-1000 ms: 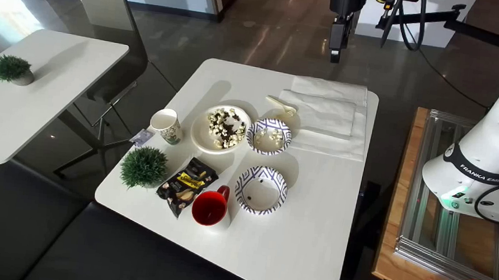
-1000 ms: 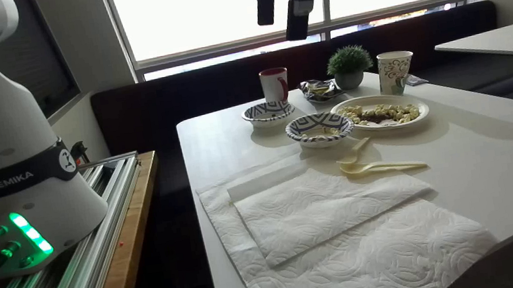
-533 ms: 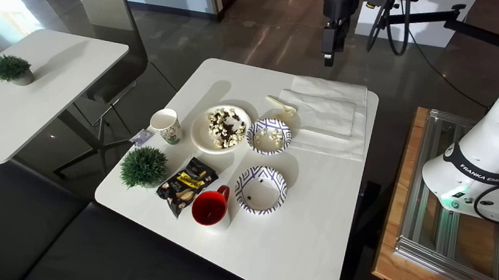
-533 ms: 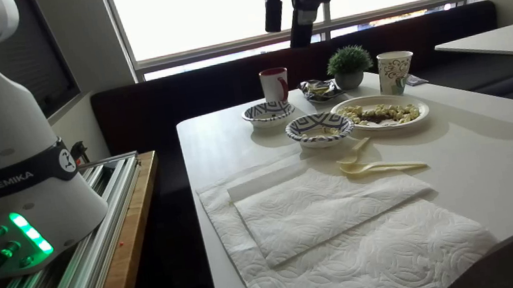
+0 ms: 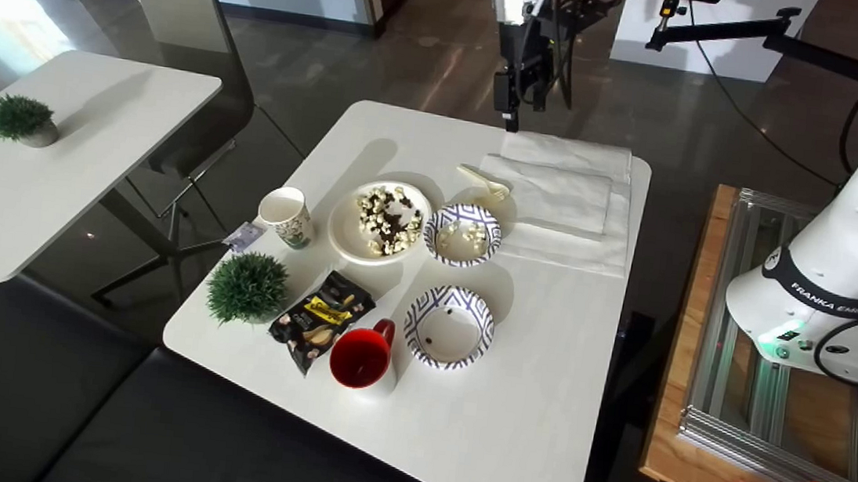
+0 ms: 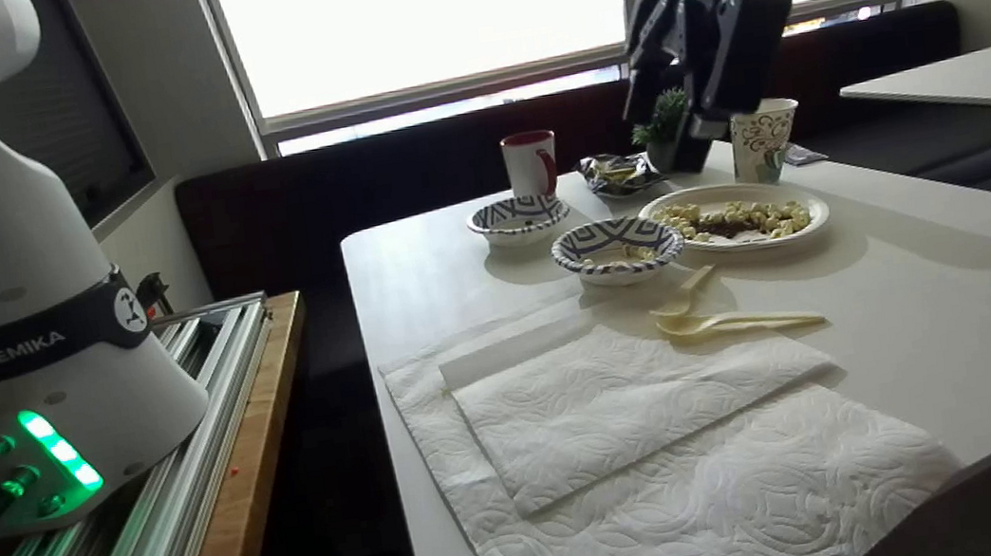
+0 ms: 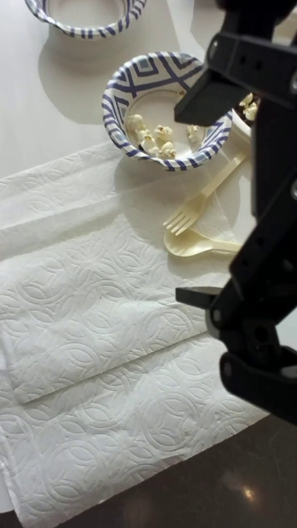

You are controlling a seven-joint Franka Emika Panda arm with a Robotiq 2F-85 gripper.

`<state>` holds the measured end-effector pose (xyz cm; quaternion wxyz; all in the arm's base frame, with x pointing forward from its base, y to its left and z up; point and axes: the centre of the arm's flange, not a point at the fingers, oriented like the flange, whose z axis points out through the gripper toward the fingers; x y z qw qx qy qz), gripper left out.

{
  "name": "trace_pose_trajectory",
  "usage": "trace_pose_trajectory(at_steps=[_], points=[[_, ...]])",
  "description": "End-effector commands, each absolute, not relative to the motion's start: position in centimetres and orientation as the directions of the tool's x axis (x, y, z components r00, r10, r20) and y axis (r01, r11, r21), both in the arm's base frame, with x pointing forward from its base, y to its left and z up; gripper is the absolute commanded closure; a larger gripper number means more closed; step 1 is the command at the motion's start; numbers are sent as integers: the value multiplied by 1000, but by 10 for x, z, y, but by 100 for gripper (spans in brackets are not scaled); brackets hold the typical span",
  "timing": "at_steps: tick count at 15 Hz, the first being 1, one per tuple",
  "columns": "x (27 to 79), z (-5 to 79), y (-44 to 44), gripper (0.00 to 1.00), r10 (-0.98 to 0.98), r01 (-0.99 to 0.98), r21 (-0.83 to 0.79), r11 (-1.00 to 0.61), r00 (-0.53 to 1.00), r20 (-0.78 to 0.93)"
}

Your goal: Use the spoon to move some of the white bowl's objects to the empty plate

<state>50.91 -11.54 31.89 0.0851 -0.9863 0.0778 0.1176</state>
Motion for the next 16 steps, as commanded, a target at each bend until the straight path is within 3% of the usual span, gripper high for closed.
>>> trace_pose_trajectory(at_steps=[1,7,13,14,16], points=[[567,282,-130,0,-164,-203,-125,-971,948,-272],[604,220,-119,0,-196,-237,-83,-968,920,-340],[623,184,-109,0,-373,-399,13,-917,845,-383],[624,180,-109,8,-382,-409,17,-912,837,-392],[626,176,-109,35,-374,-408,6,-913,830,-414]])
